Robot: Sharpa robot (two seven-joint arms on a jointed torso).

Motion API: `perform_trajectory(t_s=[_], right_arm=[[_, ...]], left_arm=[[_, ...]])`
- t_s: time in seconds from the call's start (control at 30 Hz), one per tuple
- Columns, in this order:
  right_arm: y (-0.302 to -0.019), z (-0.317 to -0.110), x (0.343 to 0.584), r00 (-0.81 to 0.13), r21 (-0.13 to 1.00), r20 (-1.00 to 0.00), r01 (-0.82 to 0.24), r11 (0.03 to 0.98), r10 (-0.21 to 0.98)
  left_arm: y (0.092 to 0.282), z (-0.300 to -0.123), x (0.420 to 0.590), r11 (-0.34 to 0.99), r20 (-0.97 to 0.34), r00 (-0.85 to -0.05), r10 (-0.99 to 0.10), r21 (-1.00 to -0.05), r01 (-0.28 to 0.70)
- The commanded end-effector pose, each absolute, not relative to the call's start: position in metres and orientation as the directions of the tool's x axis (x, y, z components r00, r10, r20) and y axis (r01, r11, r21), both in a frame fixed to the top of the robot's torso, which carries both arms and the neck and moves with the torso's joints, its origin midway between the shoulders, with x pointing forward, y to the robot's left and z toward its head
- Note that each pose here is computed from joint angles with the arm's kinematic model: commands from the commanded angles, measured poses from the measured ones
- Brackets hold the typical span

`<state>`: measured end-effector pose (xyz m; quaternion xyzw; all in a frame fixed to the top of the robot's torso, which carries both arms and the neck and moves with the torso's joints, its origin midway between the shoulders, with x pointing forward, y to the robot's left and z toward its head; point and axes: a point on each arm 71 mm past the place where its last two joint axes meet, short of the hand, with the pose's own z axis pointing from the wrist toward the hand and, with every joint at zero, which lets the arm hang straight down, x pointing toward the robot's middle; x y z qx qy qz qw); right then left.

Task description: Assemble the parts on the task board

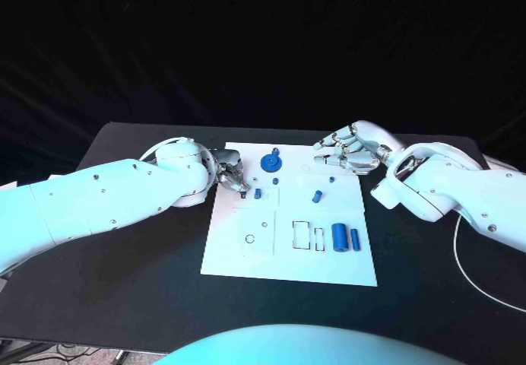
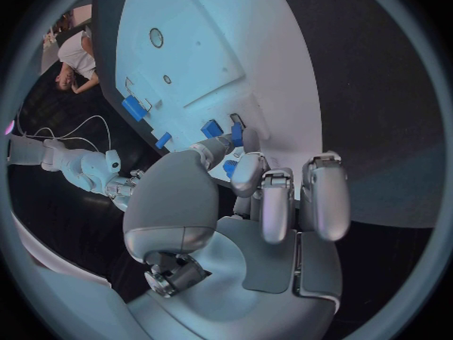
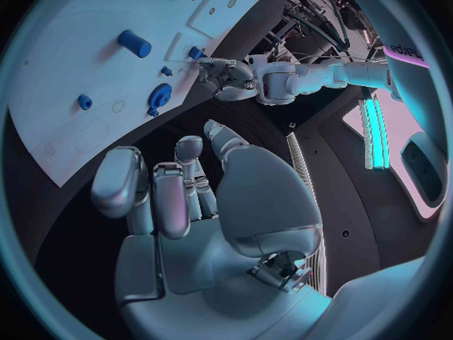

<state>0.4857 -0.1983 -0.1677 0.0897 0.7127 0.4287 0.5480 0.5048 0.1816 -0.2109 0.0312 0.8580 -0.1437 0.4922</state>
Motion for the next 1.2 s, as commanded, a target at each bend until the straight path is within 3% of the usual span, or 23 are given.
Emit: perform_trajectory(t_s=[0.03,0.8,1.2], right_arm=[[-0.1972,-0.1684,0.4849,-0.396,0.71,-0.703,-0.347,0.613,0.591],[-0.1974,-0.169,0.4848,-0.399,0.711,-0.703,-0.346,0.613,0.589],[-0.1975,-0.1691,0.4846,-0.399,0.711,-0.702,-0.345,0.613,0.589]], left_arm=[[0.182,-0.219,0.5003,0.961,-0.825,-0.564,-0.04,-0.187,0.205],[0.1819,-0.2217,0.4966,0.962,-0.797,-0.603,-0.035,-0.191,0.196],[0.1847,-0.2244,0.5,0.964,-0.771,-0.63,-0.093,-0.228,0.137]])
